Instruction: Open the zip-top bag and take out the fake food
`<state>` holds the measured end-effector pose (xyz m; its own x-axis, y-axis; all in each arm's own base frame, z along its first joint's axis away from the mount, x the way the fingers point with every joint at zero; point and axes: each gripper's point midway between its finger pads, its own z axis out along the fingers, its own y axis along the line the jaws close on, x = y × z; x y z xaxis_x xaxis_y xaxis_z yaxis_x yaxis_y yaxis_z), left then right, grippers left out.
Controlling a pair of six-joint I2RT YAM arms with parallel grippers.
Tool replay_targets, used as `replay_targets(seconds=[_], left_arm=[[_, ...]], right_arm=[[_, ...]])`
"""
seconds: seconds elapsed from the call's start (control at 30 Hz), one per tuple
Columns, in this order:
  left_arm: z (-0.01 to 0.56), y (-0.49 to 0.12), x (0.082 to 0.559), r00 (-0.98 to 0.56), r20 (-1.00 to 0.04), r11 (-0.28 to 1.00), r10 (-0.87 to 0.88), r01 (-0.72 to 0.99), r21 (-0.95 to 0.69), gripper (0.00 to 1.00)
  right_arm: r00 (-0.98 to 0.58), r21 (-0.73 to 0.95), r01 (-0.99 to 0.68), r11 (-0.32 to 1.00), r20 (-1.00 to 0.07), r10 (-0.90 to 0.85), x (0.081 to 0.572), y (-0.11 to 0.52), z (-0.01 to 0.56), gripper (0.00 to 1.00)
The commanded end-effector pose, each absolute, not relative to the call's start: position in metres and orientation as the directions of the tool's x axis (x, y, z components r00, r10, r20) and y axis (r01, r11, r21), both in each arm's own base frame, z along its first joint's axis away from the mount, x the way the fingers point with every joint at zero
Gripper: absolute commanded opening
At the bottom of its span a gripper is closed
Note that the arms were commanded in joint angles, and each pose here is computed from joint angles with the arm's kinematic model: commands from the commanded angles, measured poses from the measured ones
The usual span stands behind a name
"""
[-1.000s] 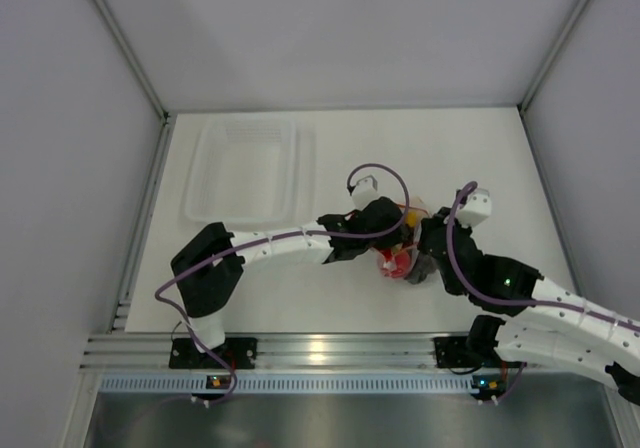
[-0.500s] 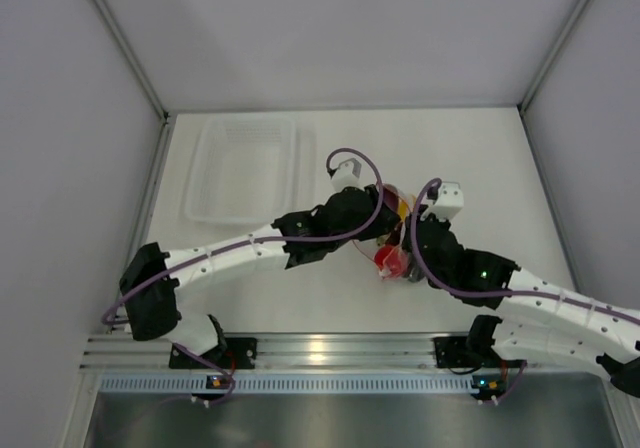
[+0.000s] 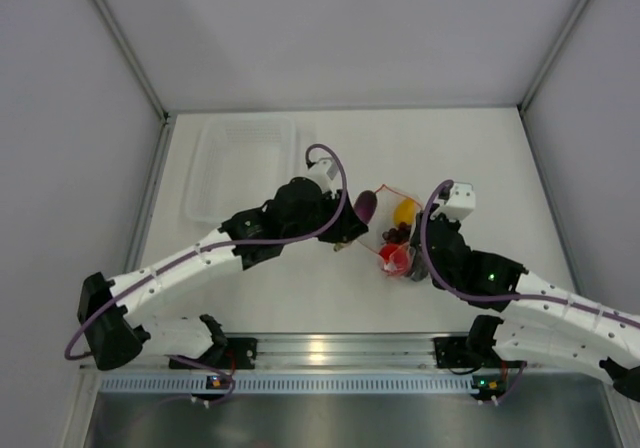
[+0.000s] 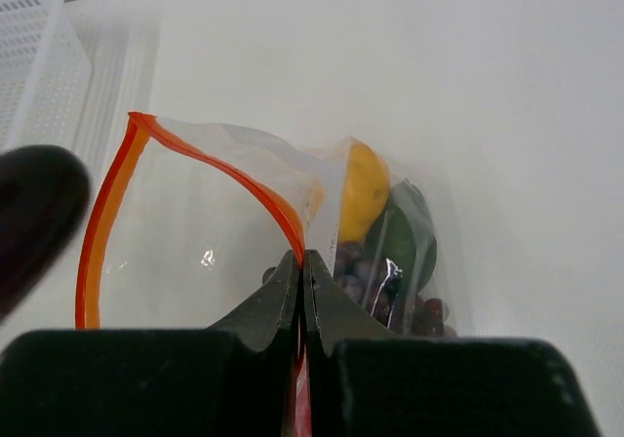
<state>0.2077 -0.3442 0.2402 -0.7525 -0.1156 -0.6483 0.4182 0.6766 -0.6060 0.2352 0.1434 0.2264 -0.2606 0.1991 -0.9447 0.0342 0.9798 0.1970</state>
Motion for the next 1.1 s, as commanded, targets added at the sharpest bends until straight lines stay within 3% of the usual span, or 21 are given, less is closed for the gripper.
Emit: replay_targets(seconds=[0.0,0.23,0.37,0.57,0.63,0.67,0.7,0.73,0.77,0.8,0.83,0.87,1.07], left_arm=[[0.254,-0.292,0.225,-0.68,-0.724,0.745,-0.118,0.422,-0.517,0.0],[0.251,-0.173,0.318,-0.537,-0.767,0.912,-0.351,-0.011,-0.409,0.0],[0.217,-0.117,0.382,-0.542,-0.692,0.877,-0.477,-0.237,-0.419,0.0],[0.17,-0.066,0.451,-0.539,-0.635,0.832,-0.553,-0.399,-0.386,0.03],[0.155,-0.061,0.468,-0.557,-0.604,0.821,-0.571,-0.416,-0.392,0.13],[0.151,-0.056,0.473,-0.557,-0.601,0.818,-0.573,-0.425,-0.387,0.29],[0.148,-0.054,0.479,-0.555,-0.608,0.822,-0.567,-0.43,-0.374,0.36],[0.146,-0.055,0.481,-0.559,-0.602,0.82,-0.57,-0.429,-0.378,0.48],[0.145,-0.056,0.482,-0.565,-0.597,0.821,-0.569,-0.423,-0.383,0.69],[0.147,-0.058,0.483,-0.569,-0.595,0.822,-0.568,-0.417,-0.387,0.78],[0.149,-0.059,0.481,-0.57,-0.59,0.821,-0.571,-0.412,-0.396,0.94],[0.151,-0.058,0.48,-0.564,-0.594,0.819,-0.574,-0.415,-0.397,0.98],[0.202,-0.072,0.459,-0.539,-0.608,0.81,-0.582,-0.318,-0.494,0.98]], right_arm=[[-0.21,0.225,0.062,0.972,-0.95,0.233,0.239,0.134,0.253,0.0],[-0.235,0.229,0.003,0.973,-0.946,0.224,0.237,0.143,0.264,0.0],[-0.27,0.233,-0.114,0.966,-0.943,0.195,0.234,0.165,0.266,0.0],[-0.307,0.271,-0.295,0.916,-0.935,0.178,0.224,0.197,0.271,0.0],[-0.311,0.277,-0.311,0.909,-0.934,0.178,0.223,0.2,0.273,0.0],[-0.311,0.276,-0.313,0.909,-0.934,0.177,0.223,0.201,0.273,0.0],[-0.314,0.274,-0.313,0.909,-0.933,0.173,0.224,0.202,0.273,0.0],[-0.319,0.271,-0.315,0.91,-0.933,0.168,0.224,0.202,0.271,0.0],[-0.32,0.267,-0.312,0.912,-0.933,0.164,0.225,0.202,0.271,0.0],[-0.32,0.266,-0.307,0.914,-0.933,0.164,0.226,0.201,0.271,0.0],[-0.324,0.268,-0.305,0.914,-0.932,0.165,0.227,0.202,0.271,0.0],[-0.325,0.271,-0.303,0.914,-0.931,0.168,0.228,0.202,0.271,0.0],[-0.331,0.312,-0.309,0.898,-0.921,0.206,0.229,0.204,0.28,0.0]])
